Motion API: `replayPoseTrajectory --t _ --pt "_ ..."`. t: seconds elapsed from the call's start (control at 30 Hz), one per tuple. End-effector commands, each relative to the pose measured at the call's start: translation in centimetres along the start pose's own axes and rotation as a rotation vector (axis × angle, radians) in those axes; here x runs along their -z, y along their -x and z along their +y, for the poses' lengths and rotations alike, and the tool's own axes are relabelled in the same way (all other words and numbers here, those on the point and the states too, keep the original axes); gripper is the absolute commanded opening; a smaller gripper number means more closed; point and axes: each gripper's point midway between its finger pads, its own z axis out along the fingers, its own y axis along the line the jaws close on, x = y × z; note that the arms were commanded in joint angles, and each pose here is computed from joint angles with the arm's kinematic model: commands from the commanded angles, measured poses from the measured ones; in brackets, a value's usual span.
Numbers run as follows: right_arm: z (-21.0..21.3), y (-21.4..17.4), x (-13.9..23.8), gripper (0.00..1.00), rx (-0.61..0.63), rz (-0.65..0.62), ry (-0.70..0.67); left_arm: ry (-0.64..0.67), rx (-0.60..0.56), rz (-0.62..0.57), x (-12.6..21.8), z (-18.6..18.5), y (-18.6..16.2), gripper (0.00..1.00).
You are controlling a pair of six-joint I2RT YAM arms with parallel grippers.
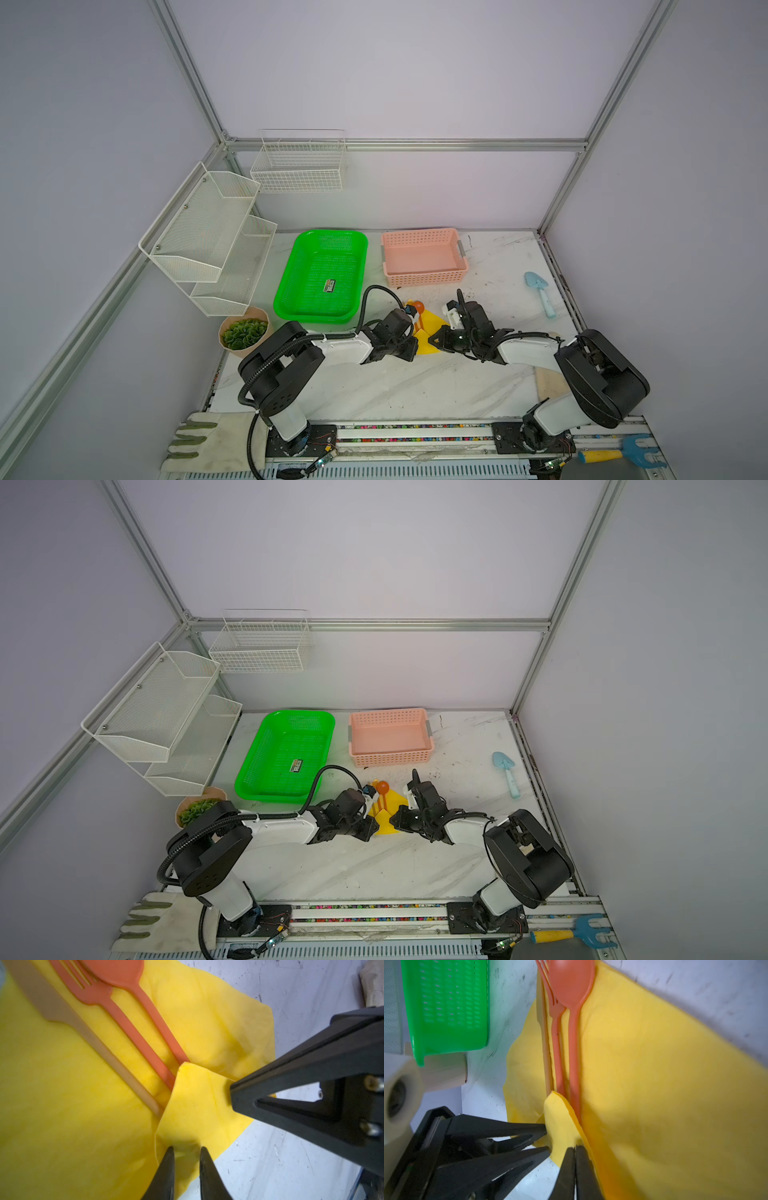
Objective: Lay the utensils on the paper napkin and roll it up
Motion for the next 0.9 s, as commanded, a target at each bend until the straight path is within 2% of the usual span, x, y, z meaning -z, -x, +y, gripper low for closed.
replayPoseTrajectory --t 0.0,0.63,0.87 --pt "-0.6 0.2 -0.1 0.09 0.002 -0.005 -0.044 0.017 0.021 0.016 -0.3 1.0 -1.1 0.22" --pt "-3.3 -0.8 -0.9 0.09 -0.007 0.009 -0.135 0.027 0.021 0.023 0.1 1.1 -1.1 0.23" --pt "2.5 1.1 1.9 0.11 0.092 -0.086 -0.064 0.027 0.029 0.021 0.2 1.2 -1.3 0.23"
